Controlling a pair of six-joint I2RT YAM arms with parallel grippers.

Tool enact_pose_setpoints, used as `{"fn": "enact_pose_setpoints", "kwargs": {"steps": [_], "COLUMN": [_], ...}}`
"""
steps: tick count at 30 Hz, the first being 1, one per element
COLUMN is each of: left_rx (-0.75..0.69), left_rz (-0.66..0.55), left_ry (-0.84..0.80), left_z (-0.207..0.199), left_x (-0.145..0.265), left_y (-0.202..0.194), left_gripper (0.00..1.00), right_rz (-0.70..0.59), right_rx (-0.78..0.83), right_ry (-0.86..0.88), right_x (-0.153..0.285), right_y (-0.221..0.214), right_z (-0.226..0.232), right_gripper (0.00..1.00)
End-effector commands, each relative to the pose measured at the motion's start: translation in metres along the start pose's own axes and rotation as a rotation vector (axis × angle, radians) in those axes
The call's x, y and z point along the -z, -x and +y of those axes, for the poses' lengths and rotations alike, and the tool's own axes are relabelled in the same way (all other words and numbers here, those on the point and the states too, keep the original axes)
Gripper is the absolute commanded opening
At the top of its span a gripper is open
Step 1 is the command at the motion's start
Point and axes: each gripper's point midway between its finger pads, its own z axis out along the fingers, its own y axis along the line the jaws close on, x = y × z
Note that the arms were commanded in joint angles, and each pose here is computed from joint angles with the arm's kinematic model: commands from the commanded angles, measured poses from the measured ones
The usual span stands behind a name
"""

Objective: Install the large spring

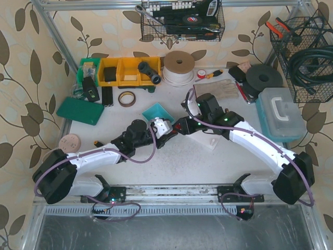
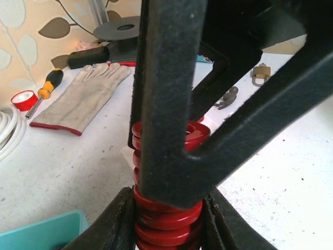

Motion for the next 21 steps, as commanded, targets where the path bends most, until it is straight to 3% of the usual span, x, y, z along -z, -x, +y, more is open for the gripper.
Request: {"fn": "enact_pose_setpoints", "kwargs": {"steps": [1,4,5,7,11,17,21], "left_rx": [-0.064,-0.062,-0.059,-0.044,-0.029,-0.037,-0.067], "left_rz": [-0.118,-0.112,-0.109,-0.094,-0.072,-0.029,0.081], "left_ry": [-0.008,0.011,0.021,0.046,0.085,0.172,0.263], "left_z": [-0.001,0.002,0.004,0.008,0.014,0.025,0.039], "left_x": [0.0,0.0,0.0,-0.001,0.001,0.011,0.017], "left_y": [0.038,0.036,0.035,0.032,0.026,0.013,-0.009], "left_gripper": [0.0,0.0,0.07,0.34,0.66,0.77,0.8], "right_rz": [-0.013,-0.019,-0.026,-0.048,-0.107,-0.173,-0.111], "right_rx": [0.03,0.034,0.036,0.04,0.043,0.053,0.035], "right_ry": [0.041,0.035,0.031,0.015,-0.068,-0.319,-0.54], "right_x": [0.0,0.003,0.005,0.009,0.022,0.055,0.084], "right_y": [0.006,0.006,0.006,0.008,0.011,0.004,-0.022], "right_z": [0.011,0.011,0.01,0.009,-0.002,-0.04,-0.074], "right_gripper": [0.42,0.18,0.14,0.05,0.0,0.0,0.0]}}
